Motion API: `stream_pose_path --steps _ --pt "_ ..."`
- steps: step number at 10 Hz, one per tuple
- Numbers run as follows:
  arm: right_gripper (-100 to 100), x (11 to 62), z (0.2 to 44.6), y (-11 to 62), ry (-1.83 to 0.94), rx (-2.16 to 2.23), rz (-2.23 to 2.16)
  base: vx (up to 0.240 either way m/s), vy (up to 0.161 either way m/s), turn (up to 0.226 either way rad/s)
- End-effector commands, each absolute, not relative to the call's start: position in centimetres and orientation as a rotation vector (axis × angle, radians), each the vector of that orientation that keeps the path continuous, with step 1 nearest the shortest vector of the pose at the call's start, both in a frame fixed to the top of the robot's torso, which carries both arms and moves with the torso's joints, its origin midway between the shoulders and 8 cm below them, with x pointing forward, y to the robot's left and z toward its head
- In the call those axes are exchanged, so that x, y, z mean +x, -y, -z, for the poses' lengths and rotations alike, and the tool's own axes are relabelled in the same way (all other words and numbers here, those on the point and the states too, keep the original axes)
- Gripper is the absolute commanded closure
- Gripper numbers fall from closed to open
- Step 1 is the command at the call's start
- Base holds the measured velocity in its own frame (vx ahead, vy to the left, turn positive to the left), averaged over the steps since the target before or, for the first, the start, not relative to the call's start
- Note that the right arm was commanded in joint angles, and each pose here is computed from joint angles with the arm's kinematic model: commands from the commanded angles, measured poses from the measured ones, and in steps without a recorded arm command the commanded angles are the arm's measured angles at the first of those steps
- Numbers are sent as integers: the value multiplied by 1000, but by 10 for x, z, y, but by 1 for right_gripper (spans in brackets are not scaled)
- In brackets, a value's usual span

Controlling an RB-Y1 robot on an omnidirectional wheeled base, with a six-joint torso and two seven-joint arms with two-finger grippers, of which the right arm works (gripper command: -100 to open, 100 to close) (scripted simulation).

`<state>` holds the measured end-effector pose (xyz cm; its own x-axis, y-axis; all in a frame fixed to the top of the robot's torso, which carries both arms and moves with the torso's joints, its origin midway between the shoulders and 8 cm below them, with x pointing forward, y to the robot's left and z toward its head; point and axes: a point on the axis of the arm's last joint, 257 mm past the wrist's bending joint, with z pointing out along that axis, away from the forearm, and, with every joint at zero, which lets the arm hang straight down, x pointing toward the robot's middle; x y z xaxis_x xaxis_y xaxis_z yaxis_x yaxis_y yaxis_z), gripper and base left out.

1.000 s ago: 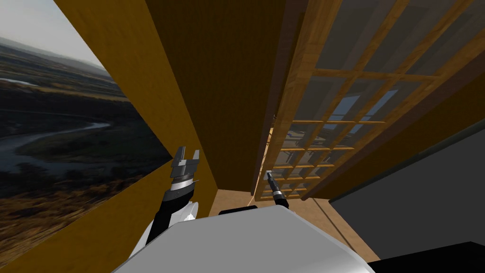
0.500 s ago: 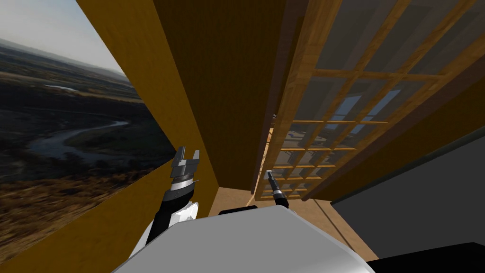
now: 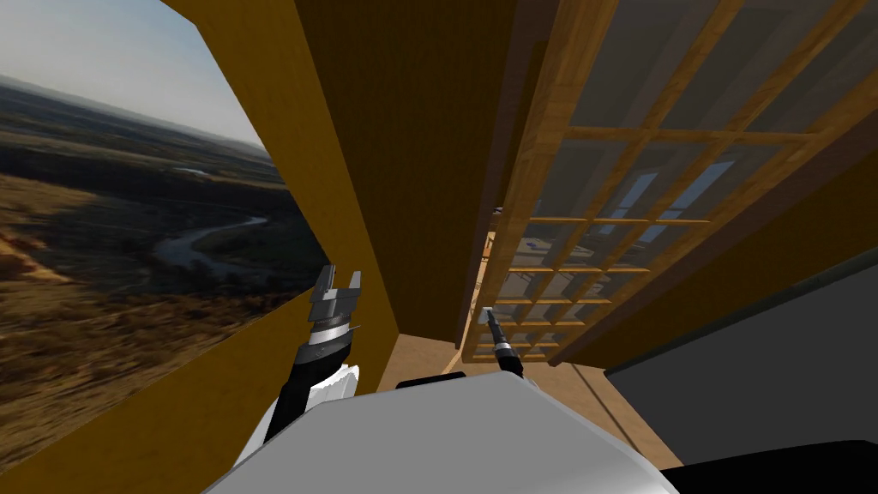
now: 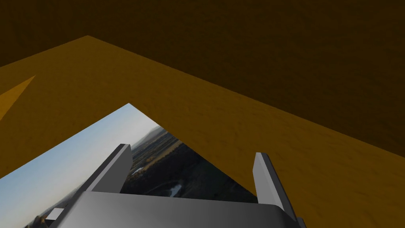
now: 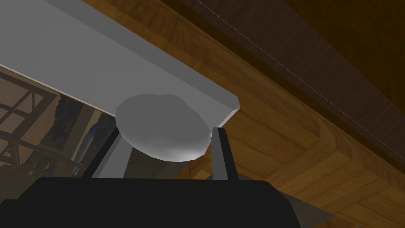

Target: Pull the door open

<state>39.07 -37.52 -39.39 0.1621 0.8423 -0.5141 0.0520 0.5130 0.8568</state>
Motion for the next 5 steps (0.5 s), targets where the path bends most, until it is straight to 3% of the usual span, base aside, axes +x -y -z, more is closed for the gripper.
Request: stream_pose_path --steps 1,5 --pt "100 392 395 376 -1269 937 -730 -55 -12 85" --pt "100 394 395 383 -1211 1020 -801 -47 -15 68"
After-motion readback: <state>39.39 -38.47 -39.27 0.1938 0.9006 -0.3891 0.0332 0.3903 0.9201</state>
